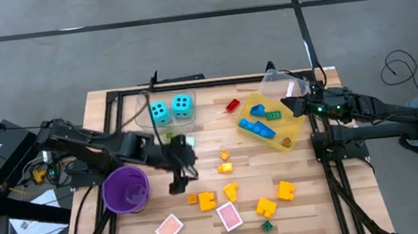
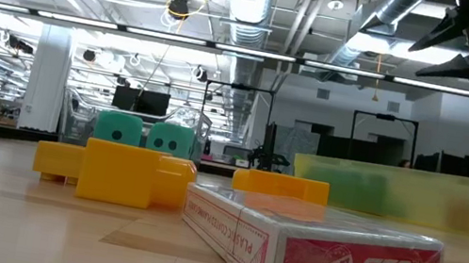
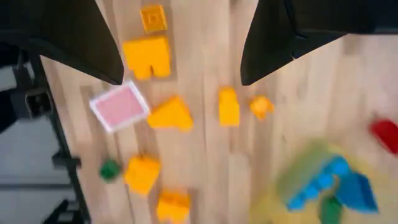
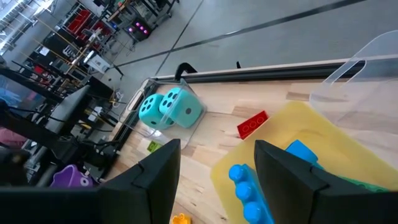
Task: Pick & Place Toys
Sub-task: Put the yellow game piece into the yellow bin
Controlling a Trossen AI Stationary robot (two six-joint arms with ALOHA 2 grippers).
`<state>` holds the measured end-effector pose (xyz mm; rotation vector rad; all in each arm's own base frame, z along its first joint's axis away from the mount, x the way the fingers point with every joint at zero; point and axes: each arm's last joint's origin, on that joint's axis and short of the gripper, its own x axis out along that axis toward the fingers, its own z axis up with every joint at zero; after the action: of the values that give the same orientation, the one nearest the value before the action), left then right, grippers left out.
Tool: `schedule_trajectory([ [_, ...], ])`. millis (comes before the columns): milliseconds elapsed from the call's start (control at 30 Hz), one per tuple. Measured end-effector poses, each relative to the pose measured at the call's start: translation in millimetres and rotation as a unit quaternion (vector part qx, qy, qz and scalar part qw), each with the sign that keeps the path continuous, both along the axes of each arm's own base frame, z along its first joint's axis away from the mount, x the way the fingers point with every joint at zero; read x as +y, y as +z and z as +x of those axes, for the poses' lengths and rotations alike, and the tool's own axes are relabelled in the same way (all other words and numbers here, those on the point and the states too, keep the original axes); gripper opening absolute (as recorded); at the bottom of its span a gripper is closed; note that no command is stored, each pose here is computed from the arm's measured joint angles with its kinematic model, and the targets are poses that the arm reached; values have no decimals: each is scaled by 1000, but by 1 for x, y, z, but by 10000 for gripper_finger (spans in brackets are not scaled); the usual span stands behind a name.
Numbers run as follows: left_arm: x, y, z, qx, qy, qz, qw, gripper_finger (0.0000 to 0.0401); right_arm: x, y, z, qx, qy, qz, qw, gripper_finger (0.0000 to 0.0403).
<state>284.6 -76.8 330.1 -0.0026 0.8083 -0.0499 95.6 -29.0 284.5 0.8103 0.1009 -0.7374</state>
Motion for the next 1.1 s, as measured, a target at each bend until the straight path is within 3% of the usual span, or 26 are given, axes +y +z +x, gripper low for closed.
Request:
schedule_trajectory([
  [167,-20,-42,-9,37,5,-22,999,311,0,0,0,0,5,2,1000,197],
  [500,-34,-120,-30,48,27,-48,997,323,1,0,1,-1,10,5,1000,197],
  [800,-34,-143,-38,43,10,-54,998,324,1,0,1,-1,10,6,1000,197],
  [1100,-45,-166,-20,86,-22,-65,994,323,1,-1,0,1,10,6,1000,197],
])
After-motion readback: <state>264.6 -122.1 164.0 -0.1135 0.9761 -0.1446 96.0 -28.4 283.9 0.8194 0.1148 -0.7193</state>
